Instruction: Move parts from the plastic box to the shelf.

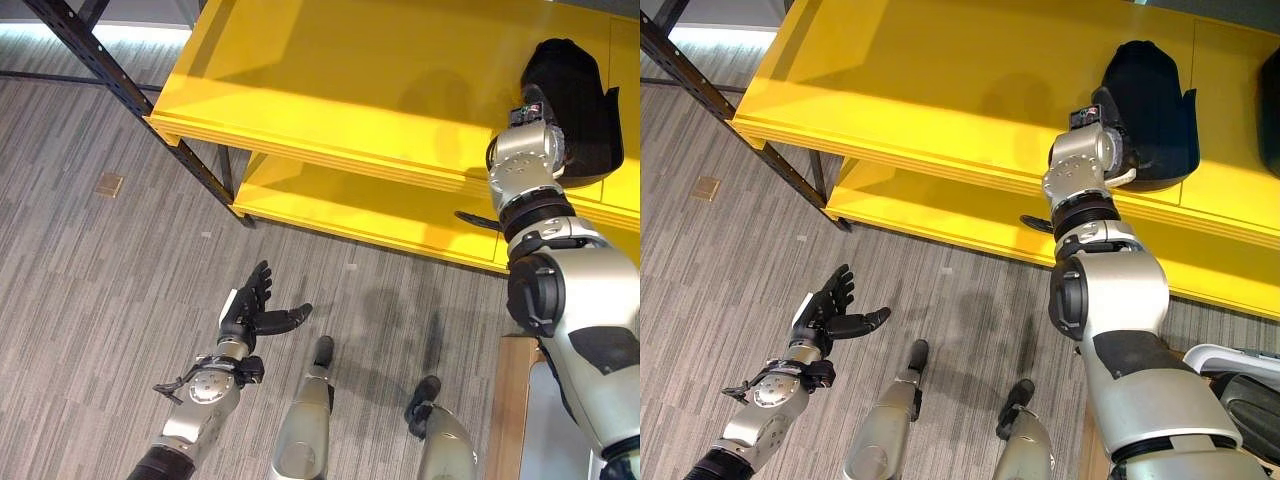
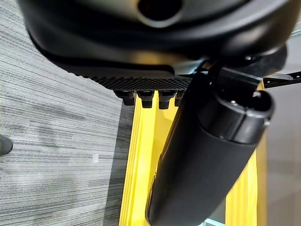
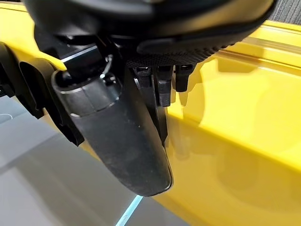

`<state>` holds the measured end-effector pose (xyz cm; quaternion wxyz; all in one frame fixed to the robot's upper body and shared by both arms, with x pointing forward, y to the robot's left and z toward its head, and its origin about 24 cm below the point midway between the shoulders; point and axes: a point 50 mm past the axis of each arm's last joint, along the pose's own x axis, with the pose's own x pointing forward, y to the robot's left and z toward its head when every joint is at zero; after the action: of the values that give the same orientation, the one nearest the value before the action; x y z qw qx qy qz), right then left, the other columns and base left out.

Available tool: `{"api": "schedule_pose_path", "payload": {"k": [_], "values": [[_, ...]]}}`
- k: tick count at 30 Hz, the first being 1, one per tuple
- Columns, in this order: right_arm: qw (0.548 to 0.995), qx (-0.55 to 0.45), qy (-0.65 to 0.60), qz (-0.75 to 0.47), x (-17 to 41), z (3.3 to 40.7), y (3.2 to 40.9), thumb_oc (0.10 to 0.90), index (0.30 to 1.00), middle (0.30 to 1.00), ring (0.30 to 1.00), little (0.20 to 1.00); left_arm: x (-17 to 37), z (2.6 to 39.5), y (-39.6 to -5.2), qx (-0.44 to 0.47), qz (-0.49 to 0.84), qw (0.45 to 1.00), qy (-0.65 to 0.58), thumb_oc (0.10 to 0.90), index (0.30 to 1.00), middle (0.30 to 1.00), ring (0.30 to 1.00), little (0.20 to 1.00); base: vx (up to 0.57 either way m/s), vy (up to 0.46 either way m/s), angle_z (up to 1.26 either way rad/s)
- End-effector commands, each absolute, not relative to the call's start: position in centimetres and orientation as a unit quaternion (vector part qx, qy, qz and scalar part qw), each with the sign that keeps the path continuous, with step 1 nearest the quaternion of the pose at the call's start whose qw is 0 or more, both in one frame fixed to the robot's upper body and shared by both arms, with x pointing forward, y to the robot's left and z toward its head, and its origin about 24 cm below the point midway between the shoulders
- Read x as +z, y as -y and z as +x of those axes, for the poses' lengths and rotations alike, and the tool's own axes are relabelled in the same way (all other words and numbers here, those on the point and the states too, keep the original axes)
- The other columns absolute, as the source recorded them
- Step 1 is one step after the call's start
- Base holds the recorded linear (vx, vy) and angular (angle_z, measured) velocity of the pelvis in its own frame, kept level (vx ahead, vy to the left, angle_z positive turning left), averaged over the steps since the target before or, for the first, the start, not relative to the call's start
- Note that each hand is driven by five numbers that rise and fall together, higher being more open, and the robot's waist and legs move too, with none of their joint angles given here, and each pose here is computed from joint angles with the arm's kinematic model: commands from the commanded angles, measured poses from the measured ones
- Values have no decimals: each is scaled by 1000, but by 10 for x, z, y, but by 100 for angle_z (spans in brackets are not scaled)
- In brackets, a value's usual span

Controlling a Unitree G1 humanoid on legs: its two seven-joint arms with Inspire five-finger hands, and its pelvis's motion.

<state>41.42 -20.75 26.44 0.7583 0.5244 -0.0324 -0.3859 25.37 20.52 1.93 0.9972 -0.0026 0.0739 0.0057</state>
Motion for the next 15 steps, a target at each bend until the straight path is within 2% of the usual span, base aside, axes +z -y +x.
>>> {"api": "schedule_pose_path", "payload": {"k": [1, 7, 13, 15], "values": [[778, -327, 158, 513, 325, 405, 206, 900, 1000, 1000, 1000, 1000, 44, 260, -206, 2, -4, 1000, -2, 900, 1000, 1000, 1000, 1000, 31, -8, -2], [793, -207, 213, 532, 355, 399, 148, 900, 1000, 1000, 1000, 1000, 45, 259, -209, 6, -4, 1000, 0, 900, 1000, 1000, 1000, 1000, 10, -1, -8], [799, -155, 243, 527, 364, 391, 121, 900, 1000, 1000, 1000, 1000, 43, 257, -212, 8, 0, 1000, -4, 900, 1000, 1000, 1000, 1000, -3, 1, -1], [801, -103, 275, 521, 374, 378, 96, 900, 1000, 1000, 1000, 1000, 41, 257, -212, 11, 3, 1000, -9, 900, 1000, 1000, 1000, 1000, 0, 0, 0]]}}
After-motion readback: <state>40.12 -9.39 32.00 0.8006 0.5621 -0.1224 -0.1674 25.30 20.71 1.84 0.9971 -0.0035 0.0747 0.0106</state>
